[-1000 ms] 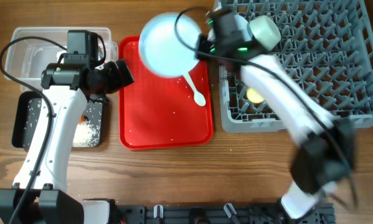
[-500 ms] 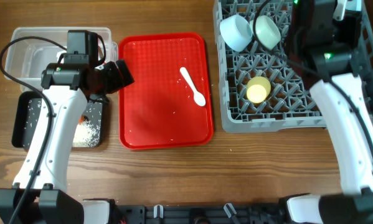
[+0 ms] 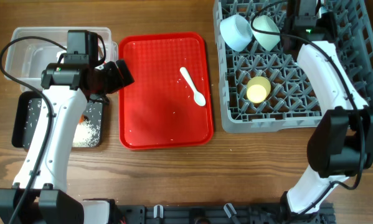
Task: Sort waste into correct bins and load items into the dishwasher rack
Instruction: 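Lift the light-blue plate and stand it upright in the rack, then move the right gripper to the white spoon and grasp it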
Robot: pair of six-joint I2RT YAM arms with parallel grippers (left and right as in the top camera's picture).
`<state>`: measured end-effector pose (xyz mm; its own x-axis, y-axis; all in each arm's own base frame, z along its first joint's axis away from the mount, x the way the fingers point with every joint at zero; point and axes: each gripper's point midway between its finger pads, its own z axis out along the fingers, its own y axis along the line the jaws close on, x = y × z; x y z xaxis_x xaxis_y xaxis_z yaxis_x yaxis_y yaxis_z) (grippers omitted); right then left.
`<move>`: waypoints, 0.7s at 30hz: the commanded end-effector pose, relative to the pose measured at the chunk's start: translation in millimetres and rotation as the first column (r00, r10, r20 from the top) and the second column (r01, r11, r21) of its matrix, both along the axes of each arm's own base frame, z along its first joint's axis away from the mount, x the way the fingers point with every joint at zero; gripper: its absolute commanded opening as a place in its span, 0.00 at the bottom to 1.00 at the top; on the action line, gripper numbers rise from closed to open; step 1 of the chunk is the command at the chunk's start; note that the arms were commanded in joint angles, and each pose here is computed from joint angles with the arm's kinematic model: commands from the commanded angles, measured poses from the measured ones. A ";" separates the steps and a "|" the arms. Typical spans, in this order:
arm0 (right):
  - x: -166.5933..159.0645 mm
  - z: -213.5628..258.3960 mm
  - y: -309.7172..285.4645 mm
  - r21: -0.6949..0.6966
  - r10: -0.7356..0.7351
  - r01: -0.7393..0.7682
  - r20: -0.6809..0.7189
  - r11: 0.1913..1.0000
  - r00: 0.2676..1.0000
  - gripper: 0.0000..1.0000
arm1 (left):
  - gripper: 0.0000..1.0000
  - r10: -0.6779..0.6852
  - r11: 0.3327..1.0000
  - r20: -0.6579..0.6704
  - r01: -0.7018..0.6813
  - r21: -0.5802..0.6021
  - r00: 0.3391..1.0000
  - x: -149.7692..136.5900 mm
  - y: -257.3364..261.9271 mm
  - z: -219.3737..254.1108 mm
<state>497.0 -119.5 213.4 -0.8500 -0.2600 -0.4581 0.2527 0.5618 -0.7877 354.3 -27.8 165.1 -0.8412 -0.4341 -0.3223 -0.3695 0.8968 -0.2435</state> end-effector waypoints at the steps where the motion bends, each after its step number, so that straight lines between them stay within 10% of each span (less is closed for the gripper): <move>1: -2.4 -1.8 -0.8 0.087 -0.085 0.074 0.128 0.993 0.988 1.00 | 1.00 0.018 1.000 -0.004 -0.018 0.009 1.000 1.2 3.9 -2.2; 7: -27.3 54.1 52.9 0.281 0.047 -0.112 0.229 0.953 0.972 1.00 | 1.00 0.018 1.000 -0.004 -0.018 0.009 1.000 1.2 3.9 -2.2; 10: -45.0 55.1 214.9 0.638 0.504 -0.558 0.291 0.532 0.813 1.00 | 1.00 0.019 1.000 -0.004 -0.019 0.009 1.000 1.2 3.9 -2.2; 12: -70.3 52.7 289.5 0.754 0.620 -0.599 0.341 0.269 0.707 1.00 | 1.00 0.019 1.000 -0.004 -0.019 0.009 1.000 1.2 3.9 -2.2; 18: -131.3 -34.1 390.4 0.941 0.726 -0.321 0.151 0.101 0.671 1.00 | 1.00 0.019 1.000 -0.004 -0.019 0.009 1.000 1.2 3.9 -2.2; 21: -128.0 -84.3 403.2 0.933 0.741 -0.293 0.044 0.209 0.670 0.88 | 1.00 0.018 1.000 -0.004 -0.018 0.009 1.000 1.2 3.9 -2.2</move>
